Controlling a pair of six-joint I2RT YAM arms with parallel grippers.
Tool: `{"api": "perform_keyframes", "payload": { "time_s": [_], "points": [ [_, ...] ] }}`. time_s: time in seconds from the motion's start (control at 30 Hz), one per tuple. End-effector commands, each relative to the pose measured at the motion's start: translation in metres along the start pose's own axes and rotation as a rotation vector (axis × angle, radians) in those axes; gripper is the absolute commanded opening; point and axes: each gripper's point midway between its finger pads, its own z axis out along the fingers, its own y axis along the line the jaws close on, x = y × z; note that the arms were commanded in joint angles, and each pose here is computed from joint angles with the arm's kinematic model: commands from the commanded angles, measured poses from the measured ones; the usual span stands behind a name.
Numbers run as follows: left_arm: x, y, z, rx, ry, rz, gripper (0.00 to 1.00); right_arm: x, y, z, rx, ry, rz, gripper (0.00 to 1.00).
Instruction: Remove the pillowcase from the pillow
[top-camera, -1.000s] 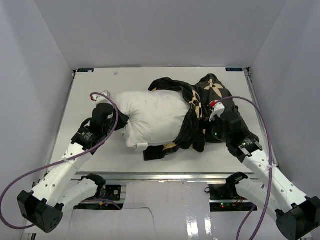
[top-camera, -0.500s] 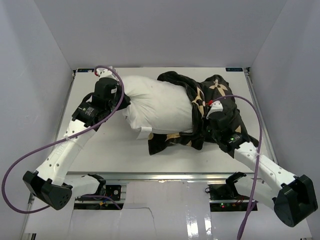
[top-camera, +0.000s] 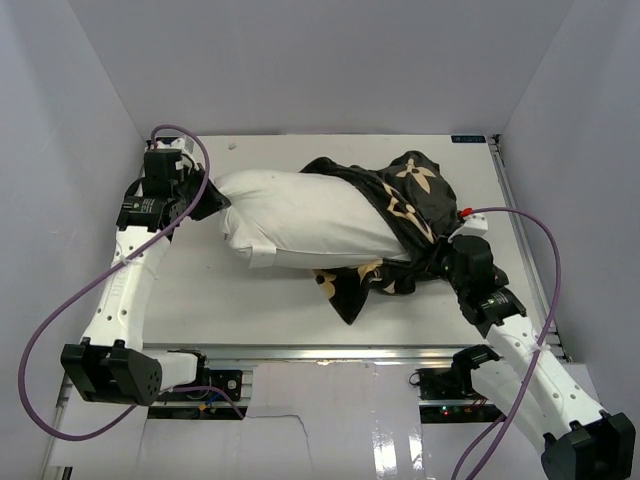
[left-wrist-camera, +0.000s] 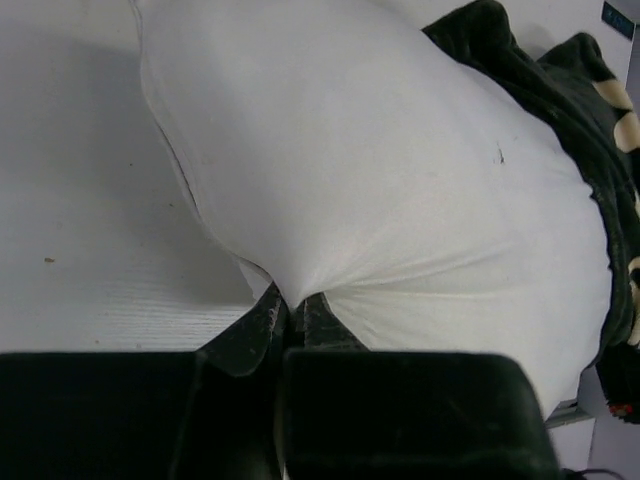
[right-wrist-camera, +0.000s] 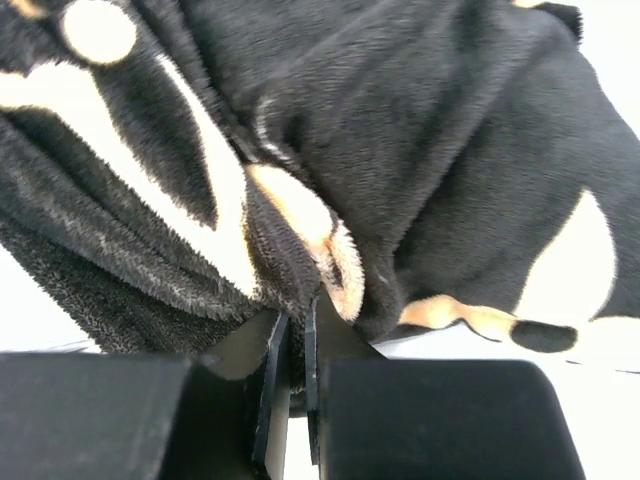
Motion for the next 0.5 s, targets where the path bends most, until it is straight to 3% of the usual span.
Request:
{"api": "perform_keyframes", "payload": {
  "time_s": [0.0, 0.07, 0.1, 0.2, 0.23, 0.37, 0.43, 0.47],
  "points": [
    [-0.033, -0.007, -0.015, 0.096, -0.14, 0.109, 0.12, 0.003, -0.014, 0.003, 0.024, 0.002, -0.031, 0.08],
    [-0.024, -0.016, -0.016, 0.162, -0.103, 0.147, 0.3, 0.015, 0.009, 0.003, -0.116, 0.033, -0.029, 0.08],
    [-0.021, -0.018, -0.017, 0.173, -0.095, 0.155, 0.45, 0.011, 0.019, 0.003, -0.168, 0.013, -0.026, 0.08],
    [-0.012, -0.026, -0.021, 0.197, -0.085, 0.183, 0.57, 0.021, 0.042, -0.003, -0.312, 0.038, -0.015, 0.08],
    [-0.006, -0.029, -0.022, 0.205, -0.078, 0.195, 0.7, 0.022, 0.05, -0.004, -0.354, 0.04, -0.015, 0.08],
    [0.028, -0.062, -0.014, 0.197, -0.044, 0.316, 0.88, 0.026, 0.074, -0.012, -0.468, 0.046, -0.013, 0.08],
    [0.044, -0.077, -0.008, 0.212, -0.004, 0.367, 0.89, 0.027, 0.077, -0.013, -0.469, 0.043, -0.017, 0.08],
    [0.066, -0.09, 0.002, 0.228, 0.054, 0.412, 0.94, 0.026, 0.078, -0.014, -0.471, 0.044, -0.018, 0.08]
  ]
}}
